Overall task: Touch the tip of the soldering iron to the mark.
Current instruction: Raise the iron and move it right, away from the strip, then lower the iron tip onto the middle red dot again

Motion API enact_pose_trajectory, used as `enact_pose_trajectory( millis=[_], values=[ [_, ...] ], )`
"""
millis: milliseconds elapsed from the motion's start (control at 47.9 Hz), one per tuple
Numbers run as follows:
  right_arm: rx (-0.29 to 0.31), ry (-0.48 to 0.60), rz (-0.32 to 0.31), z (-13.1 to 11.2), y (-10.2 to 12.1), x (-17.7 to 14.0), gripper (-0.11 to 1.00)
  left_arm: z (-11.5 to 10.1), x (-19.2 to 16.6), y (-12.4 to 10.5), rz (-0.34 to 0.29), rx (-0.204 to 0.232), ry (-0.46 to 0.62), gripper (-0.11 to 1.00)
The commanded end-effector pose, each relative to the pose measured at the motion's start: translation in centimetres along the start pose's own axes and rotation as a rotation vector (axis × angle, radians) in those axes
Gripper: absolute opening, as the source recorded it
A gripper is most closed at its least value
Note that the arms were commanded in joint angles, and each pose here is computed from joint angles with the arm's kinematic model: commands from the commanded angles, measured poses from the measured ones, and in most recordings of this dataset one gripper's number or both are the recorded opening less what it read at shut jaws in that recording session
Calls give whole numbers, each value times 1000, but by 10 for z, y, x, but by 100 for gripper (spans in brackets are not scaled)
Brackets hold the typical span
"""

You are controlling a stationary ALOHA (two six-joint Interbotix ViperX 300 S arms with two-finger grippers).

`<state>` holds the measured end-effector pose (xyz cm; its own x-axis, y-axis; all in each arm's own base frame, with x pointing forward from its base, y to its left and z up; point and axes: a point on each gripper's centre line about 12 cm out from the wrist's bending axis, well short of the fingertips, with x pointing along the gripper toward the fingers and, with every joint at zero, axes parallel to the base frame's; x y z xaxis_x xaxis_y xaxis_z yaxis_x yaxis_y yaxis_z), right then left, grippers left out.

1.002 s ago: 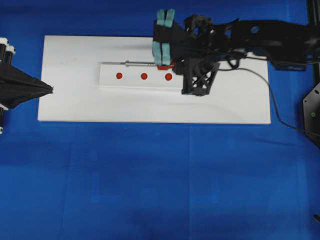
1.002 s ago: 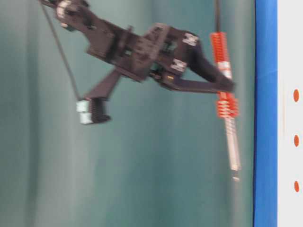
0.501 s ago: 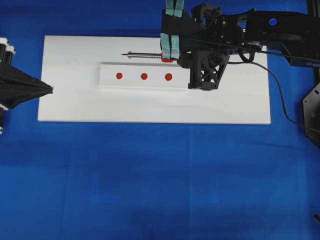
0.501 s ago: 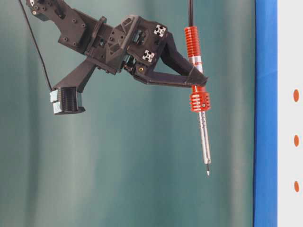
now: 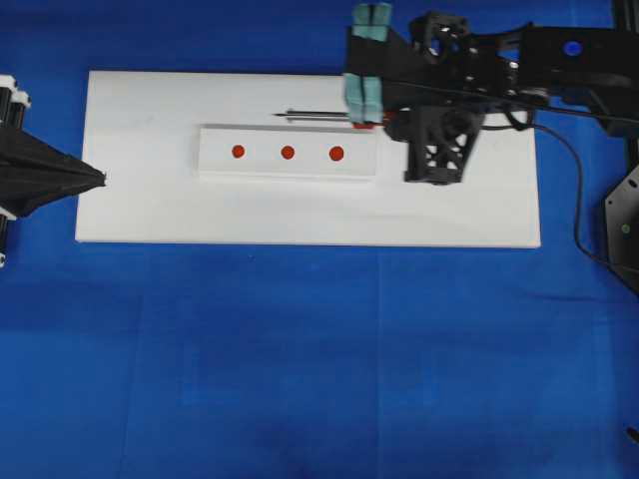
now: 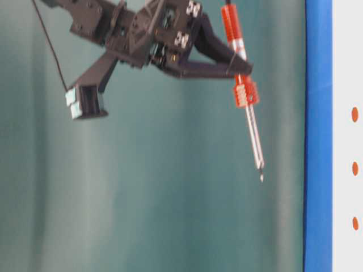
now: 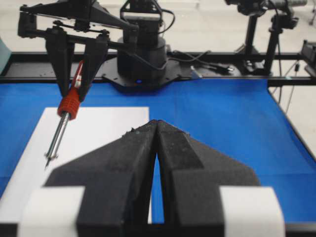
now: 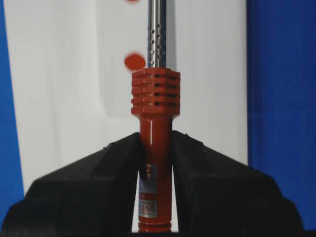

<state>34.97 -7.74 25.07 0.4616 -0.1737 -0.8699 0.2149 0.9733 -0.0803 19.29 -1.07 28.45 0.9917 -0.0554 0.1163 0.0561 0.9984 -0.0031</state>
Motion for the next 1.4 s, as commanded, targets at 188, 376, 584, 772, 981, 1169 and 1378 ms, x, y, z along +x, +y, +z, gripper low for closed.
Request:
enact_pose_trajectory(
  millis=[188, 376, 584, 772, 981, 1169, 1378],
  values=[
    [25, -40, -3, -17, -2, -24, 6, 5, 2, -1, -4, 0, -18, 0],
    [30, -44, -3, -16, -3, -23, 6, 6, 2, -1, -4, 0, -28, 0],
    [28, -47, -2, -14, -2, -21, 6, 6, 2, -1, -4, 0, -26, 0],
    [29, -46, -2, -14, -3, -19, 6, 6, 2, -1, -4, 0, -28, 0],
    [28, -46, -2, -14, -2, -20, 6, 6, 2, -1, -3, -2, -26, 0],
    [26, -46, -2, -14, -2, -20, 6, 6, 2, -1, -4, 0, -26, 0],
    [28, -46, -2, -14, -2, -20, 6, 6, 2, -1, -4, 0, -26, 0]
  ],
)
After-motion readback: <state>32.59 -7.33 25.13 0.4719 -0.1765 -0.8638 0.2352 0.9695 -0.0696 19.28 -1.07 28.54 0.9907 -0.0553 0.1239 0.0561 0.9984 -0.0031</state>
